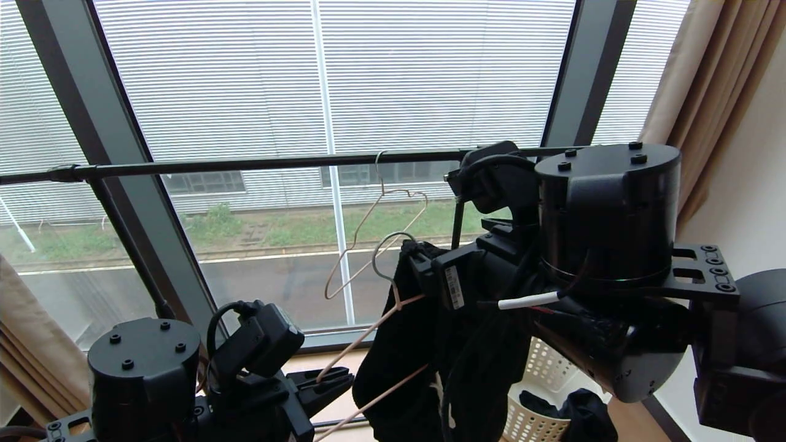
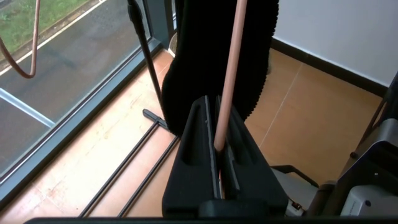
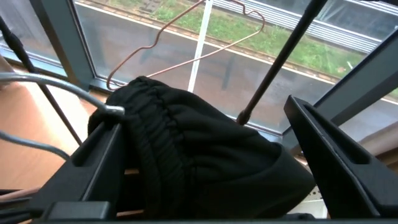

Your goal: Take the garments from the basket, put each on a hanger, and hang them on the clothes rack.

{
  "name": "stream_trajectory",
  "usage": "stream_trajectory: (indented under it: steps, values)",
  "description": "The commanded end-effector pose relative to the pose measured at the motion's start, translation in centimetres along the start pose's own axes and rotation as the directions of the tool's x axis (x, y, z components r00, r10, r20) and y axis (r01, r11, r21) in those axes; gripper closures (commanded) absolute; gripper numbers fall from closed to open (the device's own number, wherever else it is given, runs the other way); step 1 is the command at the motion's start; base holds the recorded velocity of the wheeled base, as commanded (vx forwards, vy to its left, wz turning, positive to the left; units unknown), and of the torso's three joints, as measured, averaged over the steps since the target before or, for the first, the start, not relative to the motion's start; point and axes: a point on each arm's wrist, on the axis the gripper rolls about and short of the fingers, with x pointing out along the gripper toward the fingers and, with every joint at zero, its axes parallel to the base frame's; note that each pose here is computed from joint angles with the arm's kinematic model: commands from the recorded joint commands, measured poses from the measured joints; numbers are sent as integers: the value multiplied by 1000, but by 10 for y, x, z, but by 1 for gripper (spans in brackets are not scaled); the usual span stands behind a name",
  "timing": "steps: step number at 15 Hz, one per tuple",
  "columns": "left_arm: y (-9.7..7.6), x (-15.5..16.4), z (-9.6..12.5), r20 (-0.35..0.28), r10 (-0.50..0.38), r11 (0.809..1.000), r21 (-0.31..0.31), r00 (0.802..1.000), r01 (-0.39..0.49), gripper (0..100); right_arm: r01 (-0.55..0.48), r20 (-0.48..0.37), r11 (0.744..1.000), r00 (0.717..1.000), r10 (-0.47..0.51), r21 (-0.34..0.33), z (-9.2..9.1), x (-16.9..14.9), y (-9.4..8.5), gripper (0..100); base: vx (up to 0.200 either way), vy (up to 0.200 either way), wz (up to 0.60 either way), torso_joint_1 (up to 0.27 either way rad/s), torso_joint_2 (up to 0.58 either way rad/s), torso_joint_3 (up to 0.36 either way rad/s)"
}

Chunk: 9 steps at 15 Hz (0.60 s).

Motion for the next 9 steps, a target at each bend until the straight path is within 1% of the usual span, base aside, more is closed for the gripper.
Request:
stream_trajectory:
  steps: [1, 3, 7, 9]
  values:
    - [-1, 0, 2, 9, -4, 1000, 3, 1000, 4, 100, 16, -9, 1000, 1000, -16, -7, -2, 8, 4, 0, 0, 0, 0, 0, 0, 0]
    - [1, 0, 3, 13, 5, 1000, -6, 1000, -5, 100, 32, -29, 999, 999, -33, -25, -8, 12, 8, 0, 0, 0, 0, 0, 0, 0]
    - [14, 1, 5, 20, 57, 998, -28, 998, -57, 100, 25, -32, 999, 999, -26, -35, -9, 1, 2, 0, 0, 0, 0, 0, 0, 0]
    - [16, 4, 7, 22, 65, 997, -33, 998, -64, 100, 17, -37, 999, 999, -19, -43, -12, -2, 3, 0, 0, 0, 0, 0, 0, 0]
